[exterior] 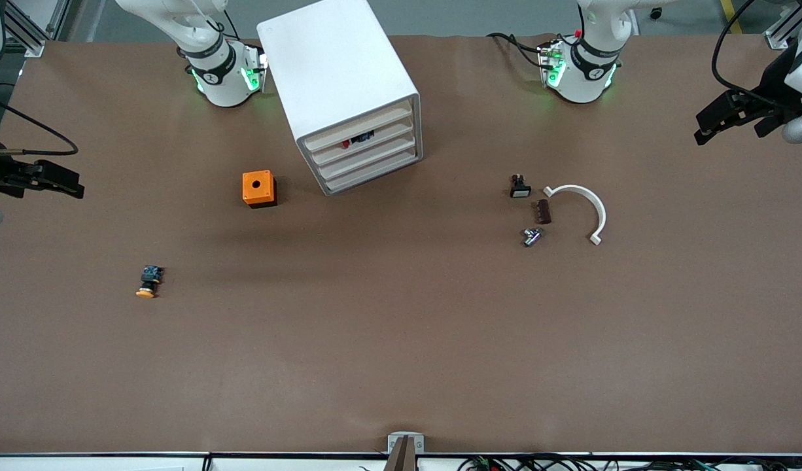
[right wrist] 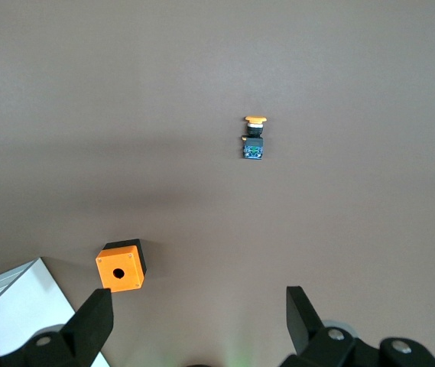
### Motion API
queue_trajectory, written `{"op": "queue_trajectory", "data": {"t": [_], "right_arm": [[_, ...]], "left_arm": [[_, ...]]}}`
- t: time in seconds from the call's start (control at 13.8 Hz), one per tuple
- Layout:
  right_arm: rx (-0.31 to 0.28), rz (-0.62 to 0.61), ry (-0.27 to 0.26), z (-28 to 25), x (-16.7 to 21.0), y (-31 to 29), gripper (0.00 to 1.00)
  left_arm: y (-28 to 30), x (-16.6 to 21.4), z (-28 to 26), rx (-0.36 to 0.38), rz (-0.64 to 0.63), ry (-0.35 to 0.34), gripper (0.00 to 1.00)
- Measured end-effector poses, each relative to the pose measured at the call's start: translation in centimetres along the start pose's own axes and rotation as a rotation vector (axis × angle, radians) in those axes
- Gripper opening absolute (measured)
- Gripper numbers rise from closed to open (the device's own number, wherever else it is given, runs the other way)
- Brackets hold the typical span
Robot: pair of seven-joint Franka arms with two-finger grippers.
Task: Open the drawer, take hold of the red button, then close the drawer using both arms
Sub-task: 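Move the left gripper toward the white cabinet while the right gripper reaches forward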
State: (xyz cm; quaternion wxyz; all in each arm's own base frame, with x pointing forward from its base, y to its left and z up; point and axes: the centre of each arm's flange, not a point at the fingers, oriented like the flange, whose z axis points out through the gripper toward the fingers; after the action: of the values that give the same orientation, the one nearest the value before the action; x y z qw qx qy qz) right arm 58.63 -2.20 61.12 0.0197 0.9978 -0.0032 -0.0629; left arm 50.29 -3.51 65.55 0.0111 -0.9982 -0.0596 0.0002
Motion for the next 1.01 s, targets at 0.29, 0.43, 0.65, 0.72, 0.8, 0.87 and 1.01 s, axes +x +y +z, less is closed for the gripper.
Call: {"op": "queue_trajectory", "data": {"t": [0.29, 0.43, 0.65, 0.72, 0.8, 0.87, 1.01], "right_arm": [[0.000, 0.000, 0.000, 0.0, 0.0, 0.0, 1.00], [0.000, 0.000, 0.000, 0.0, 0.0, 0.0, 1.00], [0.000, -0.002, 0.002, -0.1, 0.0, -0.1, 1.00], [0.000, -0.004, 0.004, -0.2, 0.0, -0.2, 1.00], [0.000, -0.006, 0.007, -0.3, 0.0, -0.3, 1.00], [-0.001, -0.008, 0.010, -0.4, 0.0, -0.4, 1.00], [-0.001, -0.009, 0.016, -0.6, 0.0, -0.5, 1.00]], "left_arm": [[0.0, 0.1, 0.2, 0.000, 0.000, -0.004, 1.00], [0.0, 0.8, 1.2, 0.001, 0.000, -0.024, 1.00], [0.3, 3.0, 5.2, 0.003, 0.003, -0.101, 1.00], [0.6, 3.9, 7.1, 0.004, 0.008, -0.137, 1.00], [1.1, 4.8, 9.2, 0.003, 0.016, -0.172, 1.00], [1.6, 5.7, 11.3, 0.001, 0.024, -0.202, 1.00], [2.5, 7.3, 15.1, -0.023, 0.024, -0.247, 1.00]]}}
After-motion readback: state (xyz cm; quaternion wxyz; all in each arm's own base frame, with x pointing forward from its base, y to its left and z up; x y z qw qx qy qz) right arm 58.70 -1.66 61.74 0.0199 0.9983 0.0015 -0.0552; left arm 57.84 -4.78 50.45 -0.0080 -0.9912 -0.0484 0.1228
